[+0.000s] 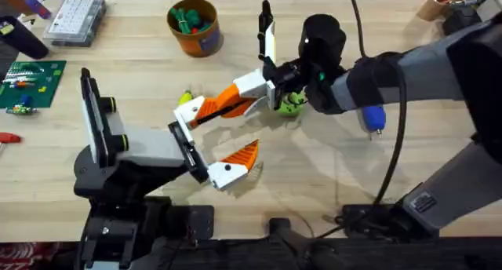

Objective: Pick up the gripper from the table and insert it into the empty holder that is missing its gripper. Then pick up a screw, insert it into the mounting hole, and use the screwdriver to tighten it. Finally, clean up the table by picking up the vegetable and placing it into the bucket.

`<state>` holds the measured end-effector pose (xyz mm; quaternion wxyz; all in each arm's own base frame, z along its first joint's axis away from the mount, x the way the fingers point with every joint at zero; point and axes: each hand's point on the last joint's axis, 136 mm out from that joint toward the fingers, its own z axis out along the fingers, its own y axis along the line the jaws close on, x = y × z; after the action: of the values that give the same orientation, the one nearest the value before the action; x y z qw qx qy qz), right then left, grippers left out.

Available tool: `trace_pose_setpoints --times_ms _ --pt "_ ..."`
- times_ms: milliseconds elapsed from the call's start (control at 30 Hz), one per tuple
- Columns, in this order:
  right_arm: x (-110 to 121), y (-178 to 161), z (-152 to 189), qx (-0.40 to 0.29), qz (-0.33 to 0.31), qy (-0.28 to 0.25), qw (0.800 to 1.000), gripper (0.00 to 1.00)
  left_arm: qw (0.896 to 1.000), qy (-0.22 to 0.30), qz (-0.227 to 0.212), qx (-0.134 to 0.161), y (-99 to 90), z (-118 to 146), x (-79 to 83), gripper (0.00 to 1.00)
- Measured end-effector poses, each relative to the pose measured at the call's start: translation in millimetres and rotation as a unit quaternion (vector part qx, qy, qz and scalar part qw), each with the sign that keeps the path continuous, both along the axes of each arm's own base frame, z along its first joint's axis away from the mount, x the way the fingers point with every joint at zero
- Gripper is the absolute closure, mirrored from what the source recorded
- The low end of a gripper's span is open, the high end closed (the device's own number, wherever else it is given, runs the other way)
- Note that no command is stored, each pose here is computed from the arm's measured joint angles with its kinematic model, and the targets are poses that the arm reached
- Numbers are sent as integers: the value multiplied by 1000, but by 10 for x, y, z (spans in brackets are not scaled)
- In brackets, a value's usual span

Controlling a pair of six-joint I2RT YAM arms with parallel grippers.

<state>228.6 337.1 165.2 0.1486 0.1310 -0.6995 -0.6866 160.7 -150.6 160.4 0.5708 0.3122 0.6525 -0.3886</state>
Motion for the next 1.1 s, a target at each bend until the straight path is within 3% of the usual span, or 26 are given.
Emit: trace_pose_setpoints --times_ms 1100 --pt "33 36 -30 -13 -8 19 1000 993 1000 6 5 -3 10 -1 15 14"
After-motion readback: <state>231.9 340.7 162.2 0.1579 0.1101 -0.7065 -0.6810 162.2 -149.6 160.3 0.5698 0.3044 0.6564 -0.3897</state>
